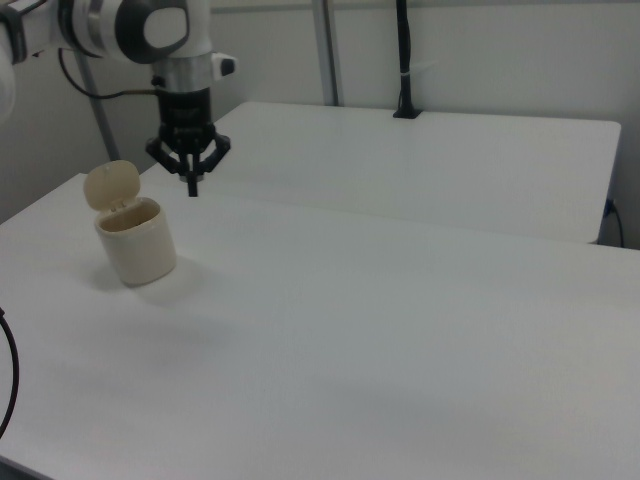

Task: Close the trash bin
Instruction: 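Move the gripper toward the open lid of the cream trash bin, then lower the gripper behind the raised lid, touching its edge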

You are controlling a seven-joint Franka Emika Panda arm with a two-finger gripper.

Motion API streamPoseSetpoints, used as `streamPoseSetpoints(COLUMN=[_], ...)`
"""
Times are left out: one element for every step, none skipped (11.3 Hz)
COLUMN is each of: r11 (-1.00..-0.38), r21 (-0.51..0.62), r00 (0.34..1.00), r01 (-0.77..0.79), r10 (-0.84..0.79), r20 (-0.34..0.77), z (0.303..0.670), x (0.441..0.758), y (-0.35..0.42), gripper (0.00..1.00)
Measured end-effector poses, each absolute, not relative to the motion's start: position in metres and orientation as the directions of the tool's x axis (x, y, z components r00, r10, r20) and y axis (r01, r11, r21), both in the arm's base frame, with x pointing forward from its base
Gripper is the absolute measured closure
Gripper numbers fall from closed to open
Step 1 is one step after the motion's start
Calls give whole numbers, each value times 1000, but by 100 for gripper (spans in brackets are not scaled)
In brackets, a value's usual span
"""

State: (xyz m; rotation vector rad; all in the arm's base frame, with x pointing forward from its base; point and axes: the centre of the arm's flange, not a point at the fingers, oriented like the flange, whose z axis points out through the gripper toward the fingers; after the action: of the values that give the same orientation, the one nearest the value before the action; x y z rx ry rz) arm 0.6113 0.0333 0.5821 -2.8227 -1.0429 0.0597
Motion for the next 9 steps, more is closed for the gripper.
streamPoseSetpoints(r11=[-714,-673,-642,-624,-610,-612,-611,-607,-600], r21=[-130,-110,-84,-60,-27,5,30,44,61], r00=[721,679,647,626,608,602,593,582,568], r01=[688,732,762,779,792,791,791,794,798], r10=[693,733,759,773,782,779,777,779,781], r20=[17,39,70,98,136,179,213,234,259], z=[578,576,577,577,577,578,581,585,591], x=[613,614,615,616,619,623,624,624,622], y=[67,105,134,152,175,192,205,214,226], gripper=[99,99,99,99,99,99,99,99,99])
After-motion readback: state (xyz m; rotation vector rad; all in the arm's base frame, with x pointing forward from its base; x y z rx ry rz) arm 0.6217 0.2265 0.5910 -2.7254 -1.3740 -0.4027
